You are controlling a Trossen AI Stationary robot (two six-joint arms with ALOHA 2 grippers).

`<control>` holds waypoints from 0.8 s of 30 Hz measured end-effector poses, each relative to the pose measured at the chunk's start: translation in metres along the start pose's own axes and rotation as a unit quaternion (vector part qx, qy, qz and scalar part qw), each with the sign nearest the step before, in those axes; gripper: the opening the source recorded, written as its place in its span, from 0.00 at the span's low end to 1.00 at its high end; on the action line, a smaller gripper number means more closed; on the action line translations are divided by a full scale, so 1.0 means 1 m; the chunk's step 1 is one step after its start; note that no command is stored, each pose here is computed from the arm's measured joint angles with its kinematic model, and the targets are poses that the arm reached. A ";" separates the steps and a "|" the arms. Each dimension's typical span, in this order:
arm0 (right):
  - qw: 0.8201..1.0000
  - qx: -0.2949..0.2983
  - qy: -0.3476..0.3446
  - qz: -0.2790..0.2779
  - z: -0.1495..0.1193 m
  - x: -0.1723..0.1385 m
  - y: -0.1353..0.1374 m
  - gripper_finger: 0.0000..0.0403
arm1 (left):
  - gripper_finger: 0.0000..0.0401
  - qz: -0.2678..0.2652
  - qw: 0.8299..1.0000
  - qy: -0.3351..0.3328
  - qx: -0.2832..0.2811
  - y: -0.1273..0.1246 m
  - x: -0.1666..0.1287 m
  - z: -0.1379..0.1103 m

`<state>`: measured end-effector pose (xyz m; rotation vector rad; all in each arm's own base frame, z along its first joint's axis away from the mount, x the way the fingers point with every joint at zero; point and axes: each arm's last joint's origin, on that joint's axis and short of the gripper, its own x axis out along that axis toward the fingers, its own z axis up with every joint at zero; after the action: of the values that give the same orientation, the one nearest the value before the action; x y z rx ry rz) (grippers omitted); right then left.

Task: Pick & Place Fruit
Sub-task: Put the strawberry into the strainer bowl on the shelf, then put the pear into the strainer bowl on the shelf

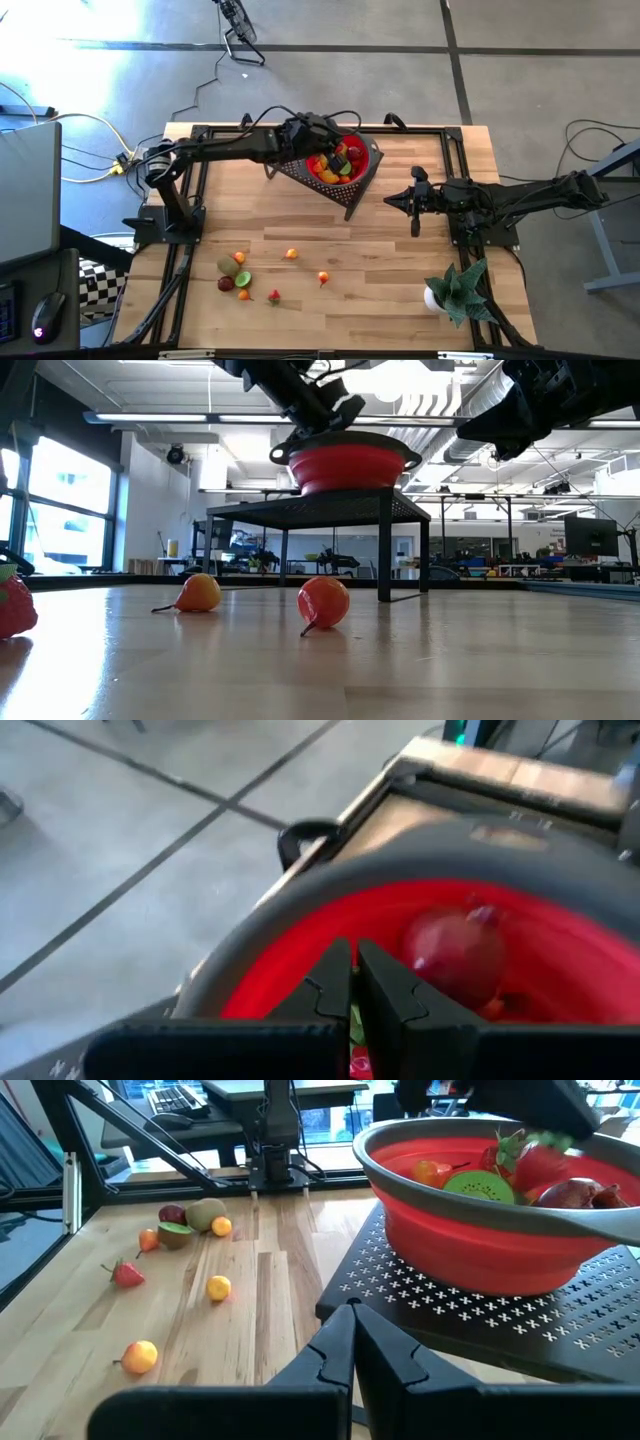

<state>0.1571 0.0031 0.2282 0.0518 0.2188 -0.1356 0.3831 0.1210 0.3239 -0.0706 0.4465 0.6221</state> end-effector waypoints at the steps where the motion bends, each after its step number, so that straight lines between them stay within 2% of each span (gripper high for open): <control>1: 1.000 0.000 0.000 0.000 0.000 0.000 0.000 0.01 | 0.01 0.001 1.000 0.004 0.001 0.000 0.000 -0.001; 6: 1.000 0.000 0.000 0.000 0.000 0.000 0.000 0.01 | 0.01 0.002 1.000 -0.001 0.000 0.000 -0.001 0.000; 12: 1.000 0.000 0.000 0.000 0.000 0.000 0.000 0.01 | 0.08 0.002 1.000 0.002 0.004 0.000 -0.001 0.000; 21: 1.000 0.000 0.000 0.000 0.000 0.000 0.000 0.01 | 0.25 0.001 1.000 -0.004 0.001 0.000 -0.001 0.001; 24: 1.000 0.000 0.000 0.000 0.000 0.000 0.000 0.01 | 0.29 0.001 1.000 -0.006 0.007 0.000 -0.003 0.007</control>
<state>0.1571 0.0031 0.2282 0.0519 0.2183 -0.1355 0.3832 0.1207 0.3314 -0.0529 0.4390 0.6202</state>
